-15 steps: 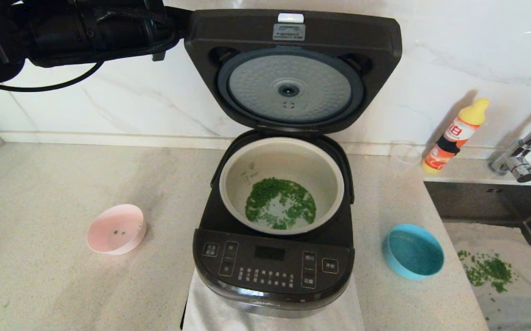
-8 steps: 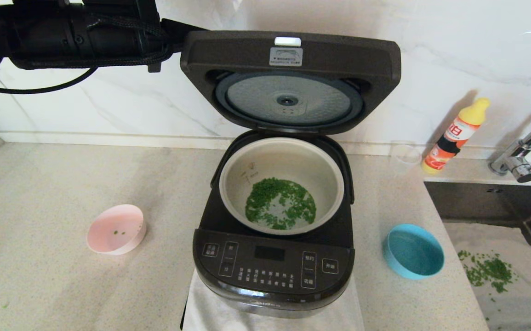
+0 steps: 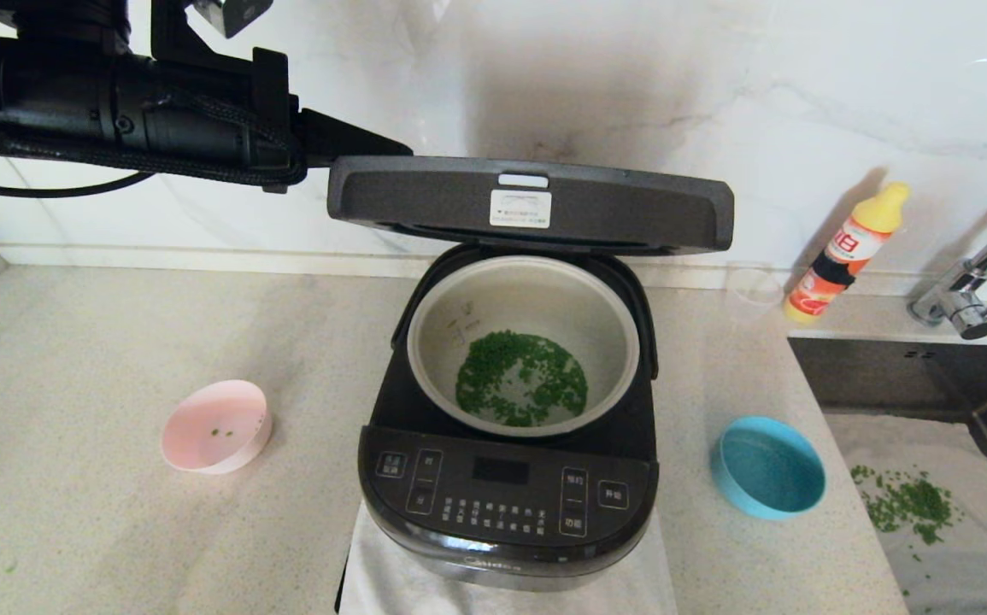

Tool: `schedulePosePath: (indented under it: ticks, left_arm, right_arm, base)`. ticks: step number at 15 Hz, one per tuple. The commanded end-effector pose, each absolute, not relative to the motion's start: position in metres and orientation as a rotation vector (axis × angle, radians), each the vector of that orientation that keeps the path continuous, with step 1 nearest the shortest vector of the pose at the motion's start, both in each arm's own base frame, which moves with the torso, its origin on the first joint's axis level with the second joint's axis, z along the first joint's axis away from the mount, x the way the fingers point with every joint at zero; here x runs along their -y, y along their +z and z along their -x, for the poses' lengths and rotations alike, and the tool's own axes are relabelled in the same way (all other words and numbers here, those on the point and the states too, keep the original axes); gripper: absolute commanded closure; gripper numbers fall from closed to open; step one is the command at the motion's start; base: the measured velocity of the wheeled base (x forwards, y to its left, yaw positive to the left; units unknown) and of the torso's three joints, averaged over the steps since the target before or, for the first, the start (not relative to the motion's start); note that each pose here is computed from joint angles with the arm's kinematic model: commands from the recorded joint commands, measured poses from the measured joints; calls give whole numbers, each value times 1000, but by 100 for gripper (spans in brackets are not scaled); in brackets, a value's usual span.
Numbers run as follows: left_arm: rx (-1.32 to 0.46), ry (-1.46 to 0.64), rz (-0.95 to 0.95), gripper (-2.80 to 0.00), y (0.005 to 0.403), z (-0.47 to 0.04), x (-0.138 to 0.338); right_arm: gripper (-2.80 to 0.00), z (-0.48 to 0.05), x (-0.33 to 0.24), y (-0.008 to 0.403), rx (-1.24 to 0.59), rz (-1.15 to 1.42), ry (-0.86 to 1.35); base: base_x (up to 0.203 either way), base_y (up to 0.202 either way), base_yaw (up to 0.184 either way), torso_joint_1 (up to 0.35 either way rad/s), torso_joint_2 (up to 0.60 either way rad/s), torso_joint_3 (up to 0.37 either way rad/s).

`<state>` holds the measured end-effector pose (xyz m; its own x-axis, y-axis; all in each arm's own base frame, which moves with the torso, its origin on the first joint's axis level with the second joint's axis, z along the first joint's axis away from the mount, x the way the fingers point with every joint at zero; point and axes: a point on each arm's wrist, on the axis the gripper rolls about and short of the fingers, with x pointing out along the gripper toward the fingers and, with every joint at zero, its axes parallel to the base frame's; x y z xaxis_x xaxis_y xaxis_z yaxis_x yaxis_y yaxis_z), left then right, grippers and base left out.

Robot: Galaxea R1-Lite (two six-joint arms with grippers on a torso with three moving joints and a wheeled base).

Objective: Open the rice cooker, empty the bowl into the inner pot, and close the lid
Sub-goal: Close the rice cooker

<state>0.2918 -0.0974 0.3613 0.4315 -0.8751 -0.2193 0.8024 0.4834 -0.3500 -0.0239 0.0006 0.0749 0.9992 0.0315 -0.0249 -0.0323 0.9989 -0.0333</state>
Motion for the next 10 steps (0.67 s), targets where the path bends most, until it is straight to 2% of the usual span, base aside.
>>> schedulePosePath:
  ticks: [1,10]
  left_arm:
    - [-446,-1059,184,0,351,-287,96]
    - [-605,-1068,138,0,300,-278,98]
  right_arm:
    - [0,24,-1,75,-25,35,33]
    - [0,24,-1,75,-26,35,33]
  base:
    - [0,0,0,0,0,0]
    - [0,0,0,0,0,0]
